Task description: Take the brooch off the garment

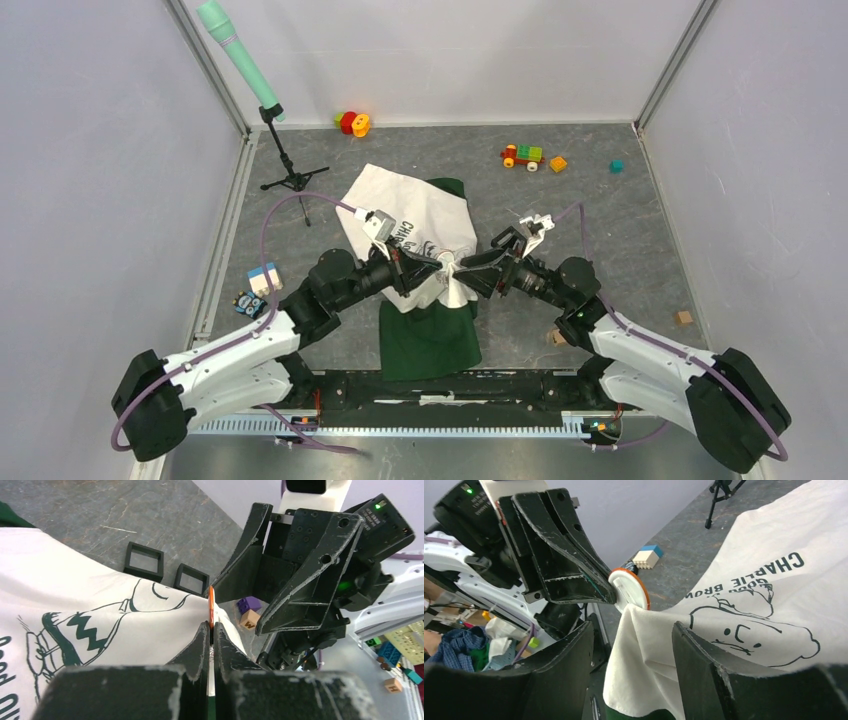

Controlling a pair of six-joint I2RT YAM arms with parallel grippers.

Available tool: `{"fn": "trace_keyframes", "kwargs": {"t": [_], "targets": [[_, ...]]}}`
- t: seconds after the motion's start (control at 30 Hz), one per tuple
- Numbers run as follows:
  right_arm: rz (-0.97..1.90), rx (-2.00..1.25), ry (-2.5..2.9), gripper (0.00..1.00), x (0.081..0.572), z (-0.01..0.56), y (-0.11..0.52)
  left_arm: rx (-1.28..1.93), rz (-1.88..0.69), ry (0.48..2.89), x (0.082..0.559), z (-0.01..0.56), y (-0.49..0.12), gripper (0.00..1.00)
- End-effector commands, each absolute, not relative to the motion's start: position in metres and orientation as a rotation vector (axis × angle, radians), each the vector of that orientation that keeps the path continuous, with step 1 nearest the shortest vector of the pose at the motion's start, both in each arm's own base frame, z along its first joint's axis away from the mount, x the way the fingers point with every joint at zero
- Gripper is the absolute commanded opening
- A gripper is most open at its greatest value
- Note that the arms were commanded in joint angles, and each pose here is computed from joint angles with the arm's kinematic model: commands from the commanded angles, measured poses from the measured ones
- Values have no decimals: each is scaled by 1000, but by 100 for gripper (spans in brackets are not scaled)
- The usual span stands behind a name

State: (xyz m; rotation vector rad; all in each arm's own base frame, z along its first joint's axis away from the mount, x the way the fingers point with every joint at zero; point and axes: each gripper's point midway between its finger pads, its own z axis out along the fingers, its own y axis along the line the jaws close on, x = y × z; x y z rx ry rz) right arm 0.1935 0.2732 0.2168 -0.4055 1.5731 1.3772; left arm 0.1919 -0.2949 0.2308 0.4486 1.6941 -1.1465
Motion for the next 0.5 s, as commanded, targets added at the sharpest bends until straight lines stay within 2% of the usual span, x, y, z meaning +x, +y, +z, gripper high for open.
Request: {"fn": "trace_keyframes", "kwargs": {"t": [0.0, 0.3, 0.47], "targets": [[1510, -353, 1451, 63, 187, 247, 275, 429, -1337, 1553, 178, 267, -300, 2], [1657, -324, 1396, 50, 182, 264, 282, 440, -1395, 1516, 176, 270, -300, 2], [1655, -330, 1421, 48, 183, 257, 285, 433, -1397, 1514, 177, 271, -299, 2]]}}
